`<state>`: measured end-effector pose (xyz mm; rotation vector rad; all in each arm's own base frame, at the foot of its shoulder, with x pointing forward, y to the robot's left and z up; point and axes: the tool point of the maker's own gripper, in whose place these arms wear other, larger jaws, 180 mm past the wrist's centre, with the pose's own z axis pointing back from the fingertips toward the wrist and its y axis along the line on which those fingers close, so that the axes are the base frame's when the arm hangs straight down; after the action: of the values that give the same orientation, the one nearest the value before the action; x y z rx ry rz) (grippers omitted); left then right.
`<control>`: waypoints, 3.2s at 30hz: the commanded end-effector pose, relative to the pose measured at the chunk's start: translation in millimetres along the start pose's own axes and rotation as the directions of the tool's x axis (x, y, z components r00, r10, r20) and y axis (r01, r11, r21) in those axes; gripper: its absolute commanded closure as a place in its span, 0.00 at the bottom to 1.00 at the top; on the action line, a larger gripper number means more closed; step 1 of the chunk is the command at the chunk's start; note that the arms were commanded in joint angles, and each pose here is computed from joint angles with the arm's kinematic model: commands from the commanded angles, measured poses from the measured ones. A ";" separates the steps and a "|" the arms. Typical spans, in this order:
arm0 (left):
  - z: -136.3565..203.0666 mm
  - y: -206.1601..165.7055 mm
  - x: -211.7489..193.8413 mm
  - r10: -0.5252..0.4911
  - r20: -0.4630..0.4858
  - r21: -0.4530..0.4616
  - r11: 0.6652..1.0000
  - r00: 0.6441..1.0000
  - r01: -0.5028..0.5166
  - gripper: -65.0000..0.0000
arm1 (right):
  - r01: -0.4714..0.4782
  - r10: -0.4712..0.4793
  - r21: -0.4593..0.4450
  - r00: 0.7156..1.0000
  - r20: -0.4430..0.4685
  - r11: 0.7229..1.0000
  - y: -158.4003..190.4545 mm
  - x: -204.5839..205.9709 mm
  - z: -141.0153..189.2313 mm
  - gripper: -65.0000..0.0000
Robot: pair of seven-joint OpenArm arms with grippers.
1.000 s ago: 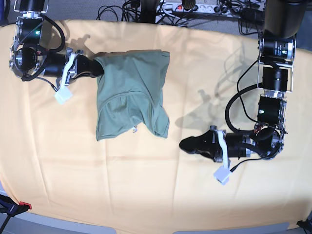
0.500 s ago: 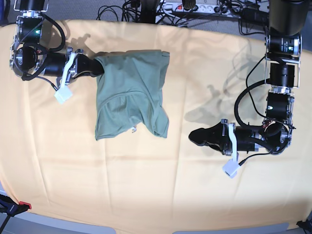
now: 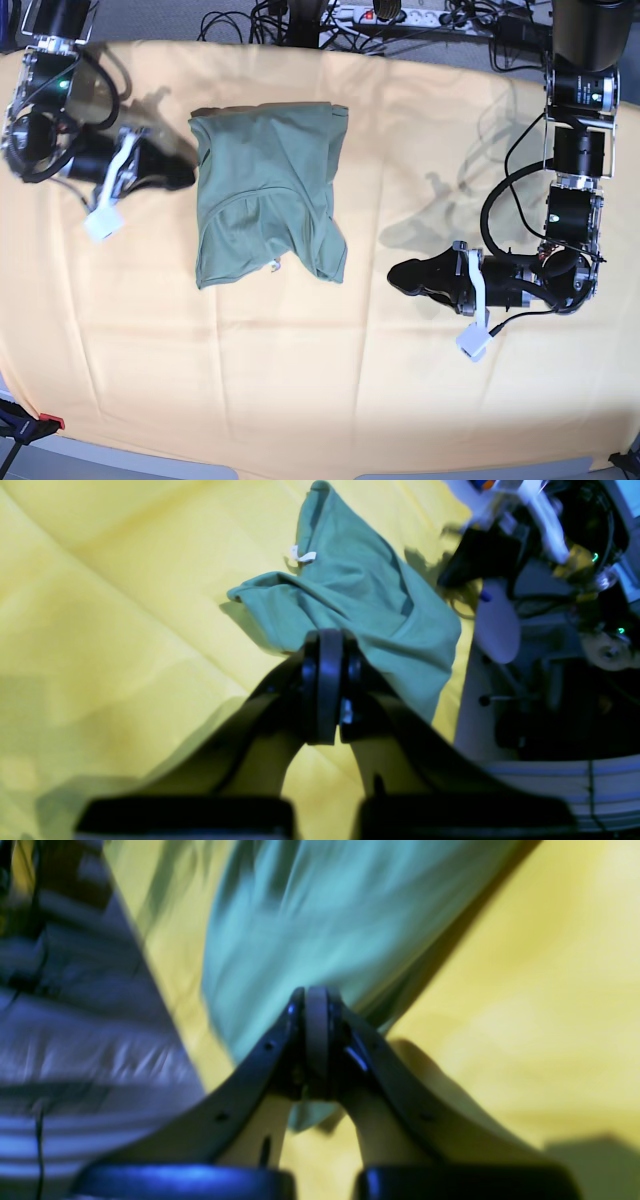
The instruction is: Fold the T-shirt properly
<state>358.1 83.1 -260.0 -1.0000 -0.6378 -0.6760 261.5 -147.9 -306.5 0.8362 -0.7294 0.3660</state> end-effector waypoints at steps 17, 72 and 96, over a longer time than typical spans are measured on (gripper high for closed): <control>15.1 -80.8 -16.5 -0.320 -0.098 -0.050 0.947 0.942 0.317 1.00 | -0.069 0.122 -0.319 0.981 0.150 0.945 -21.4 27.9 111.1 1.00; 105.9 -247.6 -436.7 0.788 -0.398 0.340 0.603 0.470 -0.722 1.00 | 0.640 -0.807 -0.497 0.406 -0.428 0.586 122.8 -403.9 146.2 1.00; -26.9 -80.2 -518.5 0.706 -0.058 0.761 0.489 0.706 -0.427 1.00 | 0.104 -0.521 -0.592 0.608 -0.598 0.800 22.1 -482.6 29.8 1.00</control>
<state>-22.3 139.2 -616.5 -0.2656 -0.1356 0.0481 -93.1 -159.4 -626.4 0.2342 0.1117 0.1235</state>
